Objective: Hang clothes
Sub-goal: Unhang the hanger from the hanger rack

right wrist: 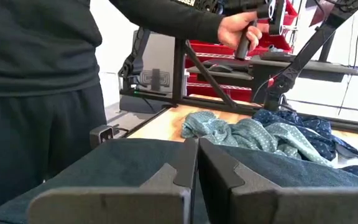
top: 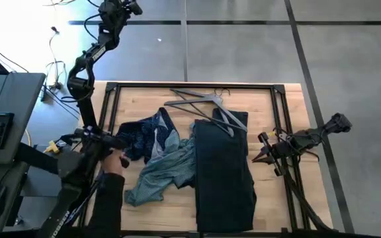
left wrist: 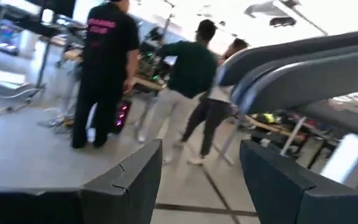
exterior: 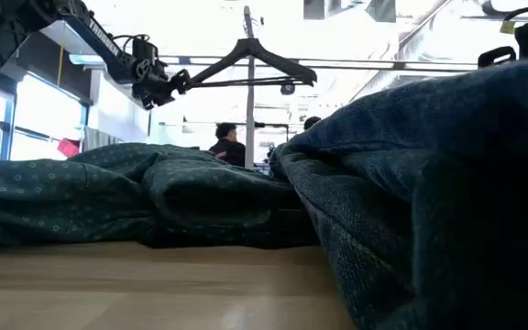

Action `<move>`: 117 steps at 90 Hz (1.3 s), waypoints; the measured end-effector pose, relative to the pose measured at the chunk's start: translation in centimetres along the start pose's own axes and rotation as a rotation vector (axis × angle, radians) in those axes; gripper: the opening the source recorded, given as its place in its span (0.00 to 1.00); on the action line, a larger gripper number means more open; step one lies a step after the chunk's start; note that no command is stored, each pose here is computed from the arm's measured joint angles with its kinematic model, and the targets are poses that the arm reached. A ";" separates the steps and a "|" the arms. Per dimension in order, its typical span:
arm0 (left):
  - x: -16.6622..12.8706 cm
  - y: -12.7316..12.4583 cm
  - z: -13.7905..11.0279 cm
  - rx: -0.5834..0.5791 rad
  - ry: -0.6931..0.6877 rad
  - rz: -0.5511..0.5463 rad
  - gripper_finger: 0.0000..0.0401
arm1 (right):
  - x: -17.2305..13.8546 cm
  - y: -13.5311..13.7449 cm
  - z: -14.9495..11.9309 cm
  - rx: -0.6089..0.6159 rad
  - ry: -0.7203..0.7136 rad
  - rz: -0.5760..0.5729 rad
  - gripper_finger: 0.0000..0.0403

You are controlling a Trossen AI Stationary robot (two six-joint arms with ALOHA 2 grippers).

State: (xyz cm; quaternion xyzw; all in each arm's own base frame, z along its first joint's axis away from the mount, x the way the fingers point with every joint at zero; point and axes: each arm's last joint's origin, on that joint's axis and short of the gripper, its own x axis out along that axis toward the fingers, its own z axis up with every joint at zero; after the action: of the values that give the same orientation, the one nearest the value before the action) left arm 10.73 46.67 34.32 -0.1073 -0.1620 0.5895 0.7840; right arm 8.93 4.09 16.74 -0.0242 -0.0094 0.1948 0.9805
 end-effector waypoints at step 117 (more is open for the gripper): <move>-11.4 -14.9 6.4 0.430 0.291 -0.450 0.08 | 0.0 0.1 0.2 0.202 -0.018 0.053 0.00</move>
State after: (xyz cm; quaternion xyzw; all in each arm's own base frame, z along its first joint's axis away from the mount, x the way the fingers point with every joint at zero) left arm 18.69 31.43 44.17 0.0160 0.0602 0.4008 0.9141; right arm 8.89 4.22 16.95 0.0762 0.0019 0.2209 0.9723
